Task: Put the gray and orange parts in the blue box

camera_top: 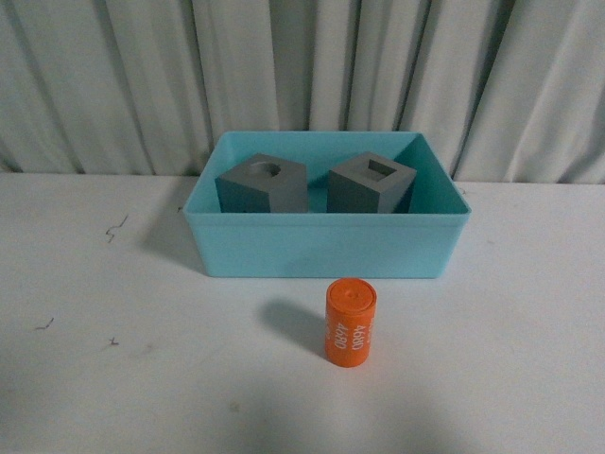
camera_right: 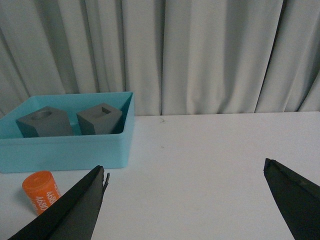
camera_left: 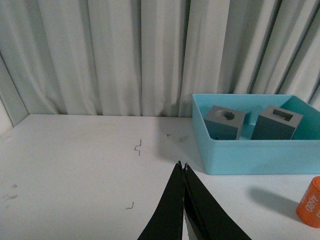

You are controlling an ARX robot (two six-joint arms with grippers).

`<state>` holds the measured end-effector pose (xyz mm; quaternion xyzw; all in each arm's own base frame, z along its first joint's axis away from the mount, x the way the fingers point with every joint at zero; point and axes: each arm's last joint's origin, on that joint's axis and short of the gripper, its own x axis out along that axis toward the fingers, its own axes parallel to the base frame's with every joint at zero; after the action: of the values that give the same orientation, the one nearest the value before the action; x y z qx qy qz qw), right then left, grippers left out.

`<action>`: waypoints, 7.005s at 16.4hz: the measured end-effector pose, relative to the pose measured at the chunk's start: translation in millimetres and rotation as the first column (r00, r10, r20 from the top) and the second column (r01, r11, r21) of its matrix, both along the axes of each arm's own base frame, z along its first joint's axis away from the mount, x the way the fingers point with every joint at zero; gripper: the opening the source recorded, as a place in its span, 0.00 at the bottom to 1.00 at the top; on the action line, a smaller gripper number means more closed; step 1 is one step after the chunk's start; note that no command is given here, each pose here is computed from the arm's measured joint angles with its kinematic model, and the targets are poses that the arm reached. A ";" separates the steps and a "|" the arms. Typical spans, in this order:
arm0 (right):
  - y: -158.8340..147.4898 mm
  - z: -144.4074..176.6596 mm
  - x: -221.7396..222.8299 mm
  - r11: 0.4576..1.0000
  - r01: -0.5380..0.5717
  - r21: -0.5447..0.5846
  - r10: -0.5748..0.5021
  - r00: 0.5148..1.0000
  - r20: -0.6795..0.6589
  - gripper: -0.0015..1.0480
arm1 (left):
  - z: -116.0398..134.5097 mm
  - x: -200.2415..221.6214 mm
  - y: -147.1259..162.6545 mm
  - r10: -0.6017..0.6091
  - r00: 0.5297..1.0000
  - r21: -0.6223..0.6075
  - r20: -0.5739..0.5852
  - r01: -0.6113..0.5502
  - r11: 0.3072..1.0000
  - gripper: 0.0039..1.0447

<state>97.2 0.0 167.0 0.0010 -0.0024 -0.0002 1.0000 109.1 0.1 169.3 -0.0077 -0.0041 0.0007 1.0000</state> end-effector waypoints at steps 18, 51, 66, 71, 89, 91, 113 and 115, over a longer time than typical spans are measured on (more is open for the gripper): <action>0.0 0.1 0.0 1.000 0.000 0.000 0.000 1.000 0.001 0.94 | -3.1 -11.6 0.0 -0.001 1.000 0.001 -0.007 0.001 1.000 0.94; 101.1 -75.9 243.7 0.593 -0.806 0.006 0.577 0.419 -0.701 0.94 | -3.1 -11.6 0.0 -0.001 1.000 0.002 -0.008 0.001 1.000 0.94; 144.7 -77.5 278.1 0.546 -0.838 0.010 0.621 0.397 -0.676 0.94 | -3.1 -11.6 0.0 0.000 1.000 0.001 -0.008 0.000 1.000 0.94; 146.9 -80.3 277.5 0.544 -0.839 0.022 0.621 0.385 -0.683 0.93 | -3.1 -11.6 0.0 -0.001 1.000 0.002 -0.007 0.001 1.000 0.94; 62.6 74.9 319.6 0.841 -0.501 -0.207 0.449 0.857 -0.252 0.45 | -3.1 -11.6 0.0 0.000 1.000 0.001 -0.008 0.000 1.000 0.94; 83.3 66.0 340.4 0.831 -0.533 -0.160 0.486 0.835 -0.260 0.45 | -3.1 -11.6 0.0 -0.001 1.000 0.001 -0.008 0.001 1.000 0.94; 162.9 -52.2 412.1 0.803 -0.593 0.064 0.553 0.701 -0.450 0.45 | -3.1 -11.6 0.0 -0.001 1.000 0.001 -0.008 0.001 1.000 0.94; 163.3 -55.6 414.4 0.804 -0.591 0.066 0.551 0.698 -0.458 0.45 | -3.1 -11.6 0.0 -0.001 1.000 0.002 -0.007 0.001 1.000 0.94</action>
<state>511.5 163.2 111.3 -0.0411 0.2324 0.3097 0.9211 97.5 0.1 166.3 -0.0070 -0.0005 0.0004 1.0000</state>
